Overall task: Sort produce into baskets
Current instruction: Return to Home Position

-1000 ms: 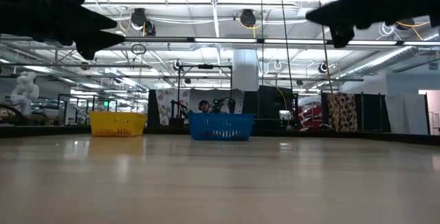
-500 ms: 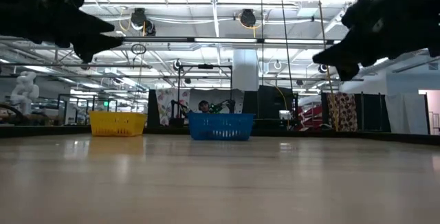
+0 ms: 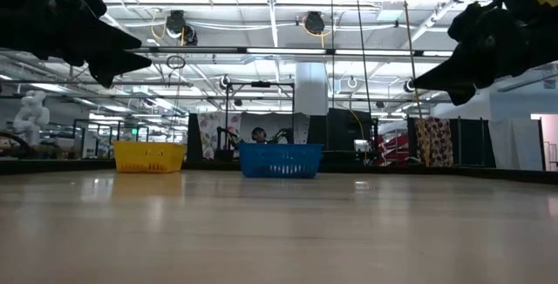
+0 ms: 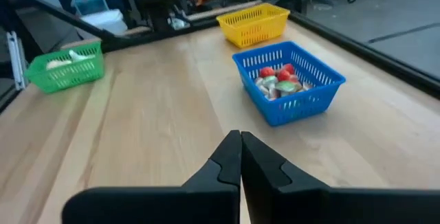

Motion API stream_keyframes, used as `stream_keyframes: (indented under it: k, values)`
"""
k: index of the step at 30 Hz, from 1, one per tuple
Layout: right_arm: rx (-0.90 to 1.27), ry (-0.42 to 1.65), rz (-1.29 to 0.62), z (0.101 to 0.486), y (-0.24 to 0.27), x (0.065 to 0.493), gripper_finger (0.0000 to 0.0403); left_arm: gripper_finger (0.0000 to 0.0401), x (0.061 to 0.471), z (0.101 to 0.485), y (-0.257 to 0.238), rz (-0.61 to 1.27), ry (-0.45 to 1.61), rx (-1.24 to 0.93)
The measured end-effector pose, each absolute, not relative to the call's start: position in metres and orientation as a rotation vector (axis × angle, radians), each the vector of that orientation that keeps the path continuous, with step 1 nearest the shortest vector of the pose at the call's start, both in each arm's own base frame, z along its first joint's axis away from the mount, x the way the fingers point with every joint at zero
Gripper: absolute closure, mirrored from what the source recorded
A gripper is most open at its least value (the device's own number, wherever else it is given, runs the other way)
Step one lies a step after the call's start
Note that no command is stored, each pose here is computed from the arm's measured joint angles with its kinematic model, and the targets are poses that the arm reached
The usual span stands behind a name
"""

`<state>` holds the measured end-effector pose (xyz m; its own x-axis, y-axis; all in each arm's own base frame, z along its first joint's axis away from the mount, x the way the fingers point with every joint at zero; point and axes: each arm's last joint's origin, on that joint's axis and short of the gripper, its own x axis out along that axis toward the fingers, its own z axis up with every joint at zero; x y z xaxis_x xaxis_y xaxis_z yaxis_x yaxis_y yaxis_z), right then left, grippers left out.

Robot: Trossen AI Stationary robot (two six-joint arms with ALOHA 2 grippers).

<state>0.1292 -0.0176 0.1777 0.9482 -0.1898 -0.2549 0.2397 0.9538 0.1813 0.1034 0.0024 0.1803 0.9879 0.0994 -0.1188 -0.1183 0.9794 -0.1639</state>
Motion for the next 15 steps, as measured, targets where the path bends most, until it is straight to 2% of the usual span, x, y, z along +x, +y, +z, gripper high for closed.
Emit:
stream_keyframes:
  k: [15]
  values:
    - [0.204,0.142,-0.21,0.165,-0.015,0.108,0.0402,0.0153,0.096,0.179,0.001,0.067,0.113,-0.199]
